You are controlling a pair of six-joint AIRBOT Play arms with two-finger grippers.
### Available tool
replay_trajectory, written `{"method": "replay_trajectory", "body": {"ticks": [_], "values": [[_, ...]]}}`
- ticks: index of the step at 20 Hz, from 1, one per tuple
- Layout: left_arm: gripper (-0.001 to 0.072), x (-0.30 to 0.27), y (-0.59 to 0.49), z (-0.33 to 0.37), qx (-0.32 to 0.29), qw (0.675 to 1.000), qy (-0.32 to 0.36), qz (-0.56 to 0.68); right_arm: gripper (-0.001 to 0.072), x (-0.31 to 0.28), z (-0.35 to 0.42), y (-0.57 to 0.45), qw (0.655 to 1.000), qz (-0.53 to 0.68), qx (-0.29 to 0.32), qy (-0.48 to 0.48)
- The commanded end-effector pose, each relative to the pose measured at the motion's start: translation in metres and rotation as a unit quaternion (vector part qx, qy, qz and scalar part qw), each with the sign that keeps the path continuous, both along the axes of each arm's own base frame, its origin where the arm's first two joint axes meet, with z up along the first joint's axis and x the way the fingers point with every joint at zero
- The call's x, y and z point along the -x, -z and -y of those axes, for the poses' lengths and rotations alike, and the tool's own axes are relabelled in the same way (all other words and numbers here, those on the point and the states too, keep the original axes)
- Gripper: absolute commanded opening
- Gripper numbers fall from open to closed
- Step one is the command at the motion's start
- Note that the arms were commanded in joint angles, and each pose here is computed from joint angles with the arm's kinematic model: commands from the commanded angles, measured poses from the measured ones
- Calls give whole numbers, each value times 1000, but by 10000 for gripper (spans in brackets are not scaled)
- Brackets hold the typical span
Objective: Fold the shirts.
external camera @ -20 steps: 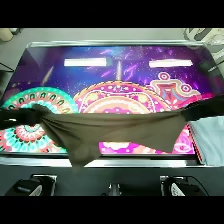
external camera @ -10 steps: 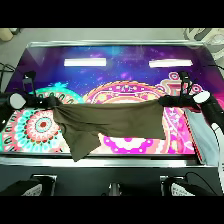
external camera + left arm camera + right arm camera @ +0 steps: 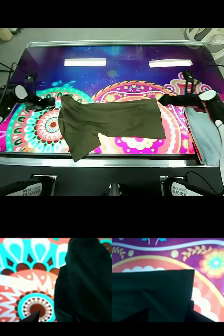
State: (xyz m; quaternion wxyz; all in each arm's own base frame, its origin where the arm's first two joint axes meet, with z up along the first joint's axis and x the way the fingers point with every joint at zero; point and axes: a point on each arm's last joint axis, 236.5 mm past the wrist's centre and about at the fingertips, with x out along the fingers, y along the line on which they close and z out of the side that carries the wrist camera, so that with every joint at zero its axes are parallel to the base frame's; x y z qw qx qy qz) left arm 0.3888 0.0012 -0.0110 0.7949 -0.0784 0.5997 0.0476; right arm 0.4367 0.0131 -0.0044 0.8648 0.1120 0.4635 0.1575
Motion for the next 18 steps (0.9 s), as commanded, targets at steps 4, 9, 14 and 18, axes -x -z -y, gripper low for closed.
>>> {"method": "replay_trajectory", "body": {"ticks": [4, 9, 14, 18], "values": [[476, 101, 58, 28, 124, 978, 38, -163, 553, 101, 34, 39, 980, -172, 33, -98], [474, 111, 85, 49, 169, 972, 8, -163, 553, 114, 28, 46, 975, -194, 20, -105], [433, 97, 89, 60, 156, 978, 24, -133, 576, 118, 27, 52, 973, -208, 13, -103], [118, 93, 93, 67, 153, 980, 21, -128, 639, 127, 23, 68, 964, -241, -5, -111]]}}
